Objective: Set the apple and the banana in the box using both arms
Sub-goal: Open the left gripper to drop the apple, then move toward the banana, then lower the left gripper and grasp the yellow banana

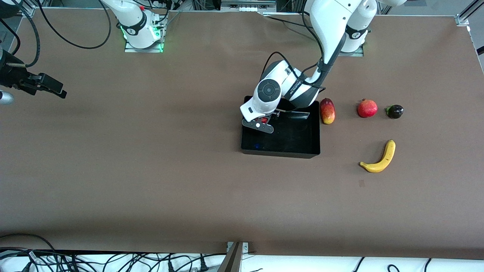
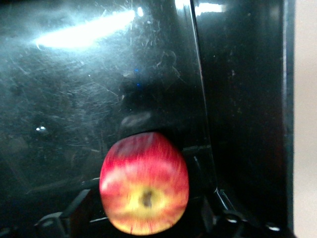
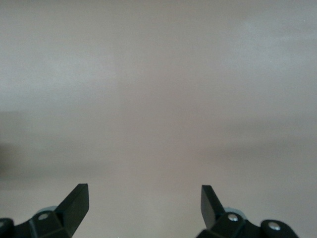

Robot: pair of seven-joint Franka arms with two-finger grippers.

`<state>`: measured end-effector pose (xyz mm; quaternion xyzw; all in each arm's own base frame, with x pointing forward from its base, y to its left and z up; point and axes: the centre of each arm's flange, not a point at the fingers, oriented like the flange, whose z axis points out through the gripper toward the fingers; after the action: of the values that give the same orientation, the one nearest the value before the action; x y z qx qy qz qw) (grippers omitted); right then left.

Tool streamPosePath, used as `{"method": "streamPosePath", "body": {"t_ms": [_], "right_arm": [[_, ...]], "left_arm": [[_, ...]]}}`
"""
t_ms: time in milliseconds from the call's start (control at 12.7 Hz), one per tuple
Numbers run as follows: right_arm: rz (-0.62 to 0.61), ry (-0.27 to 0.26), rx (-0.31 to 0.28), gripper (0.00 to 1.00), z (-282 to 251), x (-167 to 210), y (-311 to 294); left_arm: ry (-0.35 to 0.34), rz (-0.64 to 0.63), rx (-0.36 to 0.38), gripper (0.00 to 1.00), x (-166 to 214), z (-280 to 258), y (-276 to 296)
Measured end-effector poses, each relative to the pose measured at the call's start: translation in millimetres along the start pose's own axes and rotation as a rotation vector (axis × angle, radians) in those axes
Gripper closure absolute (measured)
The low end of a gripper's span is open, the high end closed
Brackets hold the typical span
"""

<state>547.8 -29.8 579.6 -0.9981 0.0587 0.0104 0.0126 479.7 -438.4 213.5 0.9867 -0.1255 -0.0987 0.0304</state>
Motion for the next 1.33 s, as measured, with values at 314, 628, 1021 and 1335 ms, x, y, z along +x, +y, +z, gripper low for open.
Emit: {"method": "streamPosePath", "body": {"t_ms": [314,628,1021,1335], "right_arm": [[0.000,0.000,0.000,0.00,-0.5,-0.1,-0.3],[-0.001,-0.008,-0.001,0.00,0.1,-1.0,-0.5],[0.000,-0.024,-0.001,0.00,1.4,-2.7,-0.3],[0.001,-0.027,-0.002,0.00,1.5,-3.0,-0.2]], "left_arm": [[-0.004,-0.042,0.000,0.00,6.6,-84.0,-41.4],[0.011,0.103,-0.040,0.00,29.3,-153.9,-212.8],[-0.019,0.250,0.027,0.00,22.6,-135.3,-360.5],[0.012,0.398,0.105,0.00,20.3,-98.4,-441.5]]}}
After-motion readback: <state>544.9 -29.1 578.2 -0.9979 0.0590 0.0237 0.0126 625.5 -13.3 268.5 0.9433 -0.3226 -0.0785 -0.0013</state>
